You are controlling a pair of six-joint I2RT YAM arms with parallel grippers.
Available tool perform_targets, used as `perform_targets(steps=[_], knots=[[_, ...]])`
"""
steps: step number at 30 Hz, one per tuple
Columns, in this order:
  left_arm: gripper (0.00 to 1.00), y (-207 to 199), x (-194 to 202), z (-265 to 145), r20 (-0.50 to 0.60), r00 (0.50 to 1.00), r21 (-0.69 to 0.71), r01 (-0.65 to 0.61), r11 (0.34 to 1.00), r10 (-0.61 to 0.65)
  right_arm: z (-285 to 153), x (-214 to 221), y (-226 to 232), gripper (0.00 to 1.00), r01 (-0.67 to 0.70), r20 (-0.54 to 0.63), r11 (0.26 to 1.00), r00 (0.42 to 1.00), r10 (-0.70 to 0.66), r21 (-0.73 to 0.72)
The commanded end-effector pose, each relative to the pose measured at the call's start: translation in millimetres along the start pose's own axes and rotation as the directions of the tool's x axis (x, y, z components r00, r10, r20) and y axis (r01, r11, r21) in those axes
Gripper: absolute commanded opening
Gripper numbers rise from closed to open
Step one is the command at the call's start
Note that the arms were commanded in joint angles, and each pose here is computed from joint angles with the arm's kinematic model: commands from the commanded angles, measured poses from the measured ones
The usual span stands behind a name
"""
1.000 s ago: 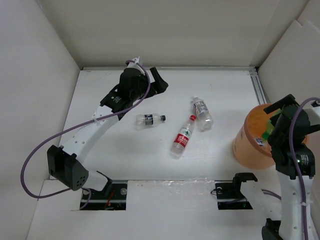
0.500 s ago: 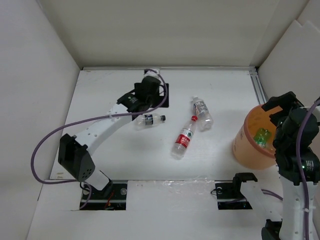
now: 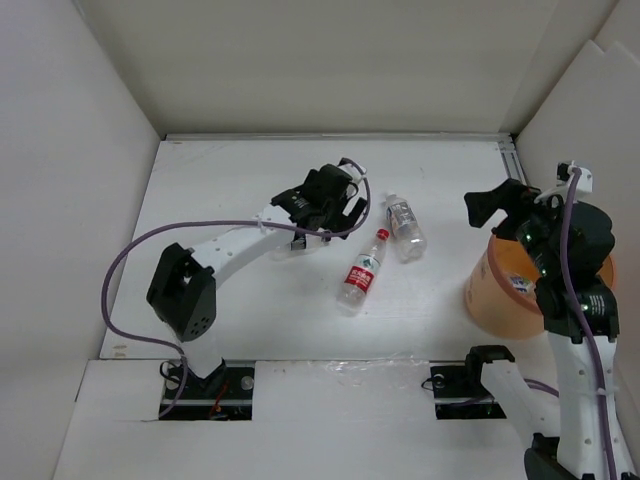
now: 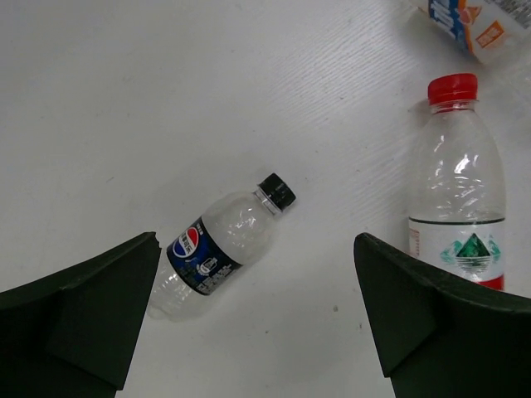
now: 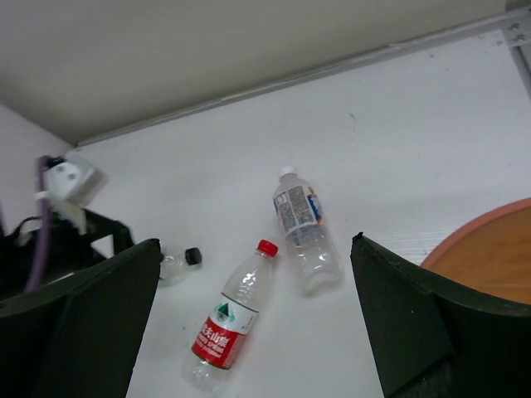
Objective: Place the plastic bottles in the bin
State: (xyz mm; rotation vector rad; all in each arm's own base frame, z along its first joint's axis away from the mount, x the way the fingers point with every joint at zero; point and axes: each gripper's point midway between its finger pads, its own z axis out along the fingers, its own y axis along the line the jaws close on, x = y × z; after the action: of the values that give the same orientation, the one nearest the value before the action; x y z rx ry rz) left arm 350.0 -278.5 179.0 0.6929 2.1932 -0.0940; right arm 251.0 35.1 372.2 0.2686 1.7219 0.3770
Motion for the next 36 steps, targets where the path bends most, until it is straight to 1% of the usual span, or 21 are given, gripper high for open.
perform_targets(steps=[1, 4, 6, 8, 11, 12, 14, 15, 16, 19, 20, 22, 24, 25, 26, 27, 30, 31, 33, 35, 36], knots=[[1.00, 5.3, 22.3, 33.5, -0.064, 0.995, 0.008, -0.078, 0.997, 0.078, -11.0, -20.4, 33.7, 1.00, 0.065, 0.082, 0.982, 0.995, -0.050, -0.178], [1.00, 13.8, 33.9, 46.5, -0.104, 0.990, -0.004, -0.093, 0.996, 0.092, -13.8, -14.5, 39.0, 1.00, 0.067, 0.067, 0.974, 0.996, -0.053, -0.216], [1.00, 13.2, 26.4, 52.0, -0.087, 0.991, 0.023, -0.102, 0.995, 0.103, -14.9, -12.1, 40.5, 1.00, 0.069, 0.069, 0.972, 0.996, -0.055, -0.226], [1.00, 11.4, 33.7, 58.6, -0.122, 0.987, 0.046, -0.100, 0.994, 0.105, -15.8, -9.5, 39.5, 1.00, 0.069, 0.068, 0.972, 0.996, -0.055, -0.226], [1.00, 15.7, 35.6, 61.9, -0.134, 0.987, 0.070, -0.079, 0.994, 0.088, -16.2, -8.6, 41.5, 1.00, 0.069, 0.064, 0.970, 0.996, -0.055, -0.234], [1.00, 20.4, 41.1, 64.7, -0.154, 0.984, 0.065, -0.083, 0.994, 0.092, -16.6, -7.7, 43.5, 1.00, 0.070, 0.061, 0.968, 0.997, -0.056, -0.242], [1.00, 17.2, 51.8, 71.3, -0.186, 0.977, 0.082, -0.094, 0.992, 0.108, -19.5, -9.0, 44.3, 1.00, 0.072, 0.070, 0.967, 0.996, -0.057, -0.245], [1.00, 20.2, 64.4, 75.2, -0.230, 0.967, 0.081, -0.093, 0.992, 0.110, -20.0, -7.9, 46.6, 1.00, 0.073, 0.066, 0.964, 0.996, -0.058, -0.255], [1.00, 17.4, 69.7, 76.6, -0.246, 0.963, 0.097, -0.092, 0.991, 0.113, -20.0, -7.9, 46.6, 1.00, 0.073, 0.066, 0.964, 0.996, -0.058, -0.255], [1.00, 12.9, 75.0, 77.8, -0.263, 0.959, 0.115, -0.078, 0.990, 0.106, -20.0, -7.9, 46.6, 1.00, 0.073, 0.066, 0.964, 0.996, -0.058, -0.255], [1.00, 11.9, 87.2, 78.1, -0.289, 0.952, 0.116, -0.071, 0.991, 0.102, -20.0, -7.9, 46.6, 1.00, 0.073, 0.066, 0.964, 0.996, -0.058, -0.255], [1.00, 11.8, 91.4, 78.2, -0.298, 0.949, 0.117, -0.072, 0.991, 0.104, -18.7, -6.2, 47.5, 1.00, 0.074, 0.064, 0.962, 0.996, -0.059, -0.264], [1.00, 12.4, 106.3, 82.8, -0.327, 0.939, 0.109, -0.078, 0.991, 0.110, -19.2, -5.3, 49.5, 1.00, 0.074, 0.061, 0.959, 0.996, -0.060, -0.272], [1.00, 16.8, 104.8, 84.6, -0.321, 0.942, 0.100, -0.070, 0.992, 0.099, -19.7, -4.6, 50.8, 1.00, 0.074, 0.058, 0.957, 0.996, -0.060, -0.280], [1.00, 17.4, 114.4, 90.9, -0.349, 0.933, 0.085, -0.065, 0.994, 0.090, -19.7, -4.6, 50.9, 1.00, 0.074, 0.058, 0.957, 0.996, -0.060, -0.280], [1.00, 22.9, 109.8, 94.7, -0.345, 0.937, 0.061, -0.046, 0.997, 0.064, -19.7, -4.6, 50.9, 1.00, 0.074, 0.058, 0.957, 0.996, -0.060, -0.280], [1.00, 33.2, 123.2, 102.5, -0.406, 0.913, 0.021, -0.014, 1.000, 0.021, -19.7, -4.6, 50.9, 1.00, 0.074, 0.058, 0.957, 0.996, -0.060, -0.280], [0.98, 38.8, 120.5, 104.2, -0.409, 0.913, 0.006, 0.007, 1.000, -0.004, -19.2, -3.3, 48.6, 1.00, 0.071, 0.053, 0.960, 0.997, -0.059, -0.269], [0.98, 44.6, 127.4, 105.8, -0.429, 0.903, -0.019, 0.011, 1.000, -0.018, -19.2, -3.3, 48.6, 1.00, 0.071, 0.053, 0.960, 0.997, -0.059, -0.269], [0.95, 50.2, 128.0, 106.1, -0.430, 0.902, -0.042, 0.023, 0.999, -0.038, -19.2, -3.3, 48.6, 1.00, 0.071, 0.053, 0.960, 0.997, -0.059, -0.269], [0.88, 53.8, 135.2, 110.0, -0.446, 0.893, -0.074, 0.018, 0.997, -0.049, -19.2, -3.3, 48.6, 1.00, 0.071, 0.053, 0.960, 0.997, -0.059, -0.269]])
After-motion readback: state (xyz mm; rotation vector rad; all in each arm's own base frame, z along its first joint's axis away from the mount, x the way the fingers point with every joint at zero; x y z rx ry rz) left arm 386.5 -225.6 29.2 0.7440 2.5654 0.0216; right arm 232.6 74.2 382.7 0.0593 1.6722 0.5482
